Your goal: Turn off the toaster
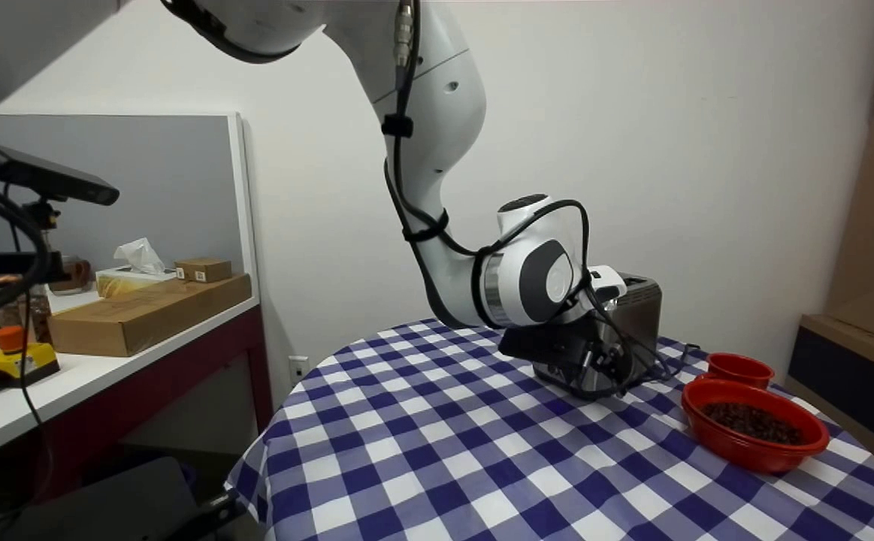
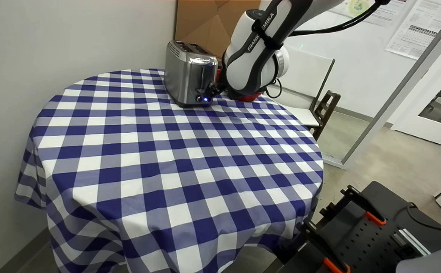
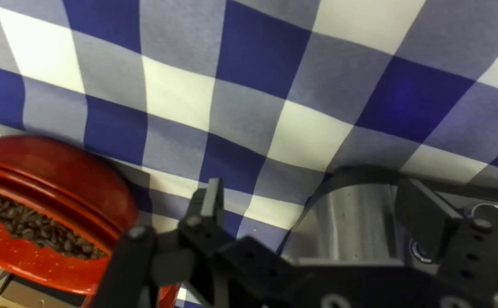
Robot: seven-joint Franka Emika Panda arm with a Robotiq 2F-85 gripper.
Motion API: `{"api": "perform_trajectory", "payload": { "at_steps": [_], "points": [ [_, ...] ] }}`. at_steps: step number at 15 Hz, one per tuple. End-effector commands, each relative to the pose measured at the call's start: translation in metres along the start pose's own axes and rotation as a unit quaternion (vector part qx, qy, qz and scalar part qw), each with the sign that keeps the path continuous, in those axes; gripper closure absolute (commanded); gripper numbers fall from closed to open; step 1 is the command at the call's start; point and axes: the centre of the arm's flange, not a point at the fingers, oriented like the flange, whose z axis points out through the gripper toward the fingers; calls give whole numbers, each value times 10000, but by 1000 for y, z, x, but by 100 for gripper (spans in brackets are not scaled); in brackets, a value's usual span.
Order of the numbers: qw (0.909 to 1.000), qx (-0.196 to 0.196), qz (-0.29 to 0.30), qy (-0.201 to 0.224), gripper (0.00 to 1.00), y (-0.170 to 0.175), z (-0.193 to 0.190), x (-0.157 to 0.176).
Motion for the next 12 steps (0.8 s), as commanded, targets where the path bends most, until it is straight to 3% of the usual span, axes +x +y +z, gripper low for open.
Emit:
{"api": "perform_trajectory", "payload": {
  "at_steps": [1, 6, 12],
  "points": [
    [9991, -180, -28, 379, 0, -9, 11, 1],
    [9998, -45, -81, 180, 0, -19, 16, -6],
    [9997, -21, -63, 242, 0, -21, 10, -1]
  ]
}}
